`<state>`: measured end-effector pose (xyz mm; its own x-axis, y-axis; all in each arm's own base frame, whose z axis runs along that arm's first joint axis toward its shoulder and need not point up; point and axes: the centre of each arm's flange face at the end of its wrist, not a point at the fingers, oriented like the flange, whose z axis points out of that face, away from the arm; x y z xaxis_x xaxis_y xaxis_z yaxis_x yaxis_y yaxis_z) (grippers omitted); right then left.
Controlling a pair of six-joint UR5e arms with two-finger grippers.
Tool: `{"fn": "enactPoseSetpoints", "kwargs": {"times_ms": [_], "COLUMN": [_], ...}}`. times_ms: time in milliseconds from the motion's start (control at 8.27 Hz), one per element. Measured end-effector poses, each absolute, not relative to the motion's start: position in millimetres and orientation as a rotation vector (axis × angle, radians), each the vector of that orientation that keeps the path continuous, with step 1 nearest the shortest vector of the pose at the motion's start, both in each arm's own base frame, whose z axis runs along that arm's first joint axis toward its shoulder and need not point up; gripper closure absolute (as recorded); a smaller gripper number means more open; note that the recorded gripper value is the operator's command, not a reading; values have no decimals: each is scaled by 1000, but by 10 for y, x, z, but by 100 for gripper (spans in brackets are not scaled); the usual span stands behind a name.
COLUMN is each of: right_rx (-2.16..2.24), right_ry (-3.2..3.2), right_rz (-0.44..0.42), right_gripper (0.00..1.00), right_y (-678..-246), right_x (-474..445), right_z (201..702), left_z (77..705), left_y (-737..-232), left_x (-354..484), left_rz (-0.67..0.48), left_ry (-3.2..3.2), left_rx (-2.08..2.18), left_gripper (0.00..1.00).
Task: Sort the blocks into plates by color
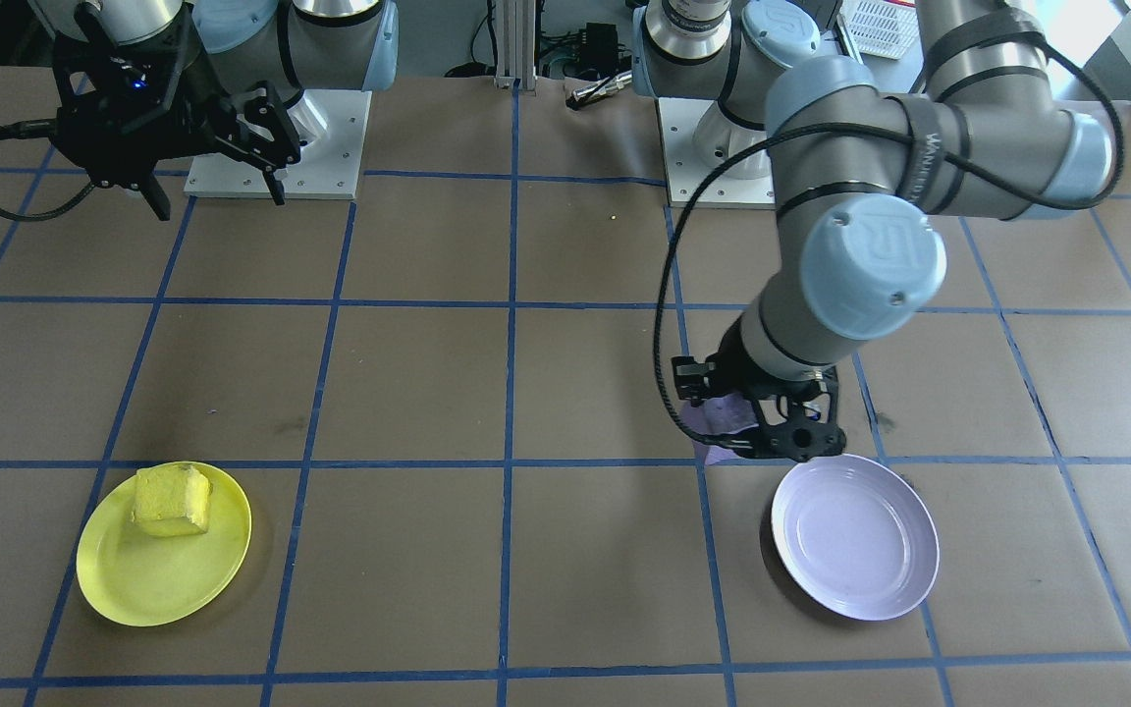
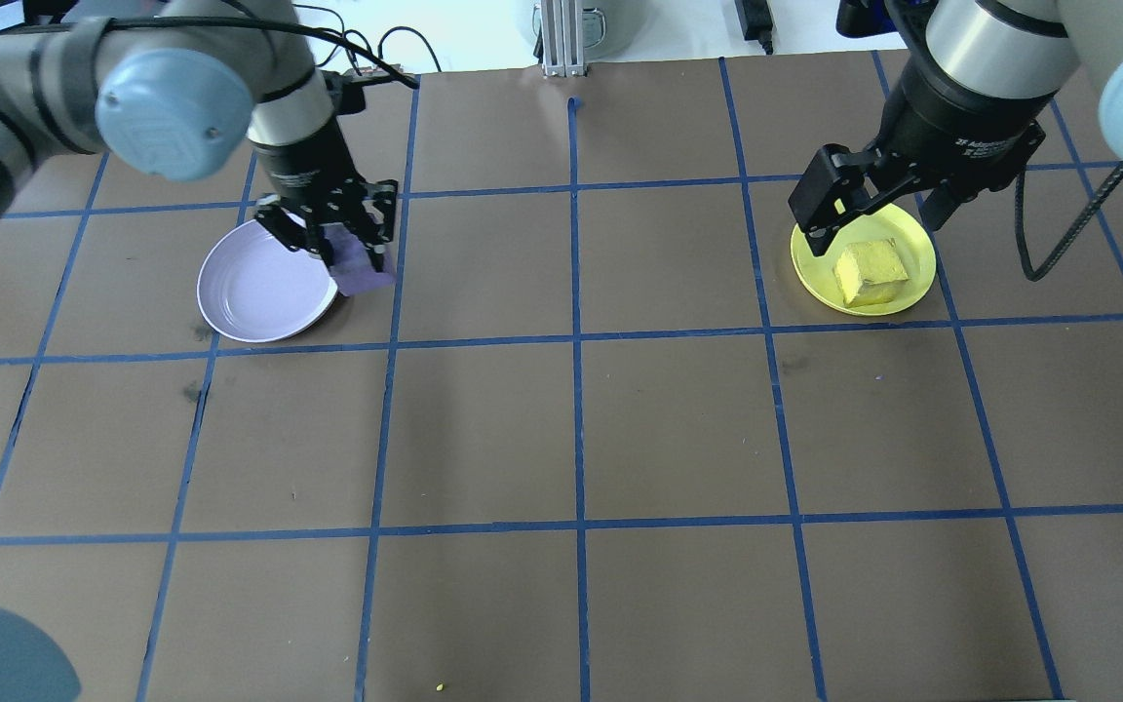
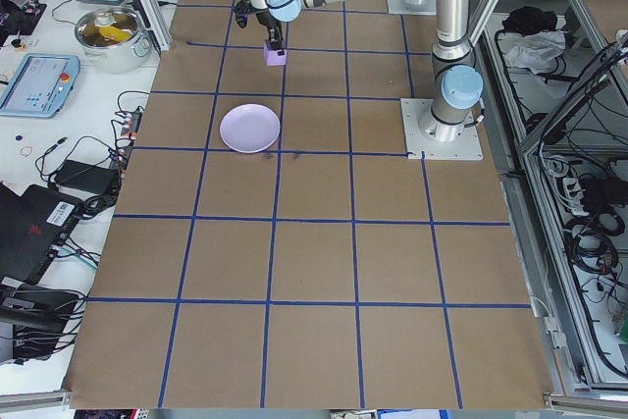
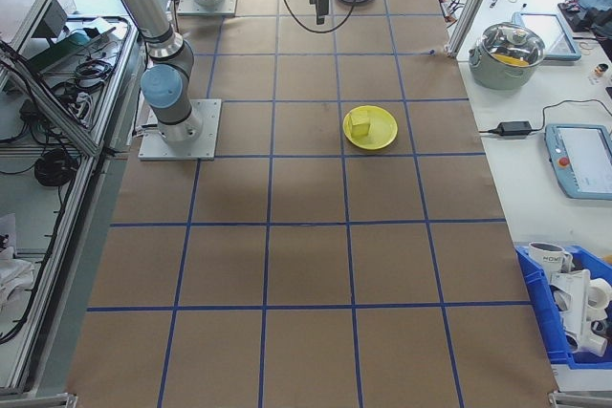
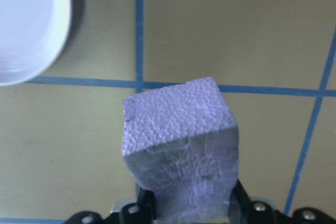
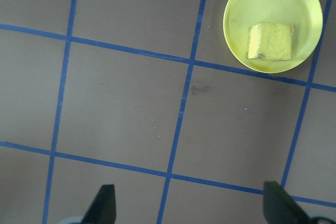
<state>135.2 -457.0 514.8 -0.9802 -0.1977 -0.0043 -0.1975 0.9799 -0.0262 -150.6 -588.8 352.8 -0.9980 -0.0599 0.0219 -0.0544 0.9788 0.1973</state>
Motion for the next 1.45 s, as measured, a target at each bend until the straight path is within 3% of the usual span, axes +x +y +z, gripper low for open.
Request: {"fn": "enactPoseSetpoints", "kwargs": {"times_ms": [484, 605, 847, 968, 1452], "right_rx": [-324, -325, -314, -310, -307], "right_ry": [3197, 3220, 3175, 3144, 3116], "right_rz": [-31, -29, -37, -46, -55], "right_gripper": [0, 0, 0, 0, 0], "right_y": [-4575, -4577, -4579, -4583, -4588], "right_x": [1268, 1244, 1288, 1320, 1348], "right_z": [5152, 5153, 5147, 5148, 5150], "left_z": [3330, 3151, 2889, 2773, 2780], "left_y": [-6304, -6417, -6552, -6620, -6687], "left_x": [10, 111, 184, 207, 234], "left_rz": [-242, -229, -232, -214, -147], "left_ry": [-3117, -3119, -3122, -3130, -3157], "left_rx": [-81, -97, -112, -131, -135], "left_gripper": [100, 76, 4, 0, 0]}}
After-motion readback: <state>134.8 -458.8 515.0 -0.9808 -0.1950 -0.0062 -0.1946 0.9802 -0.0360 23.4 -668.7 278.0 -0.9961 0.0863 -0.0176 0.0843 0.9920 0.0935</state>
